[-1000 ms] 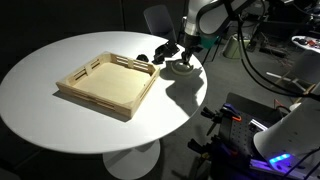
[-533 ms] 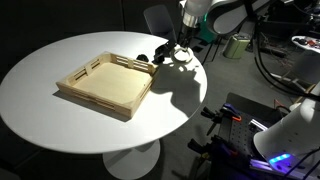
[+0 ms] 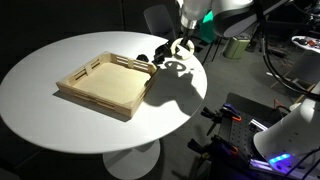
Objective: Place the white masking tape upright.
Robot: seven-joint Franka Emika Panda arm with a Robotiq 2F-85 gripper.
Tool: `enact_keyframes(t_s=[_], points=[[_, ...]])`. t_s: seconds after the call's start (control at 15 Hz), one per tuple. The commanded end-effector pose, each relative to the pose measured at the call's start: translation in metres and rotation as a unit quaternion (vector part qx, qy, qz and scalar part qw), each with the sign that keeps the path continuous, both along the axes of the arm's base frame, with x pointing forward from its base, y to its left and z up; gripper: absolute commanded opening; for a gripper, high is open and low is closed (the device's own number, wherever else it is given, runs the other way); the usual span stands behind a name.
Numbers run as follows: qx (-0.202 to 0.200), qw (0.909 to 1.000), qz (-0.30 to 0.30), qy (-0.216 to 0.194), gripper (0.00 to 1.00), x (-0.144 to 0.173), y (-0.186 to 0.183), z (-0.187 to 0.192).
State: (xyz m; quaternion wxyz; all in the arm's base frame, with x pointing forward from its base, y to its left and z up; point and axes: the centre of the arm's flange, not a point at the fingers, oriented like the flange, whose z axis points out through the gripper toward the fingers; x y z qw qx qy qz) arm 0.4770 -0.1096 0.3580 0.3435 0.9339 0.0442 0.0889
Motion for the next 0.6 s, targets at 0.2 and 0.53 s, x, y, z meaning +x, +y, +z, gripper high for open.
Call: enact_keyframes(t_s=[0.2, 0.53], points=[[-0.119, 0.9925, 0.027, -0.004, 0.06, 0.005, 0.020, -0.006], [-0.209, 0.9761, 0.058, -0.006, 0.06, 0.013, 0.046, -0.013]])
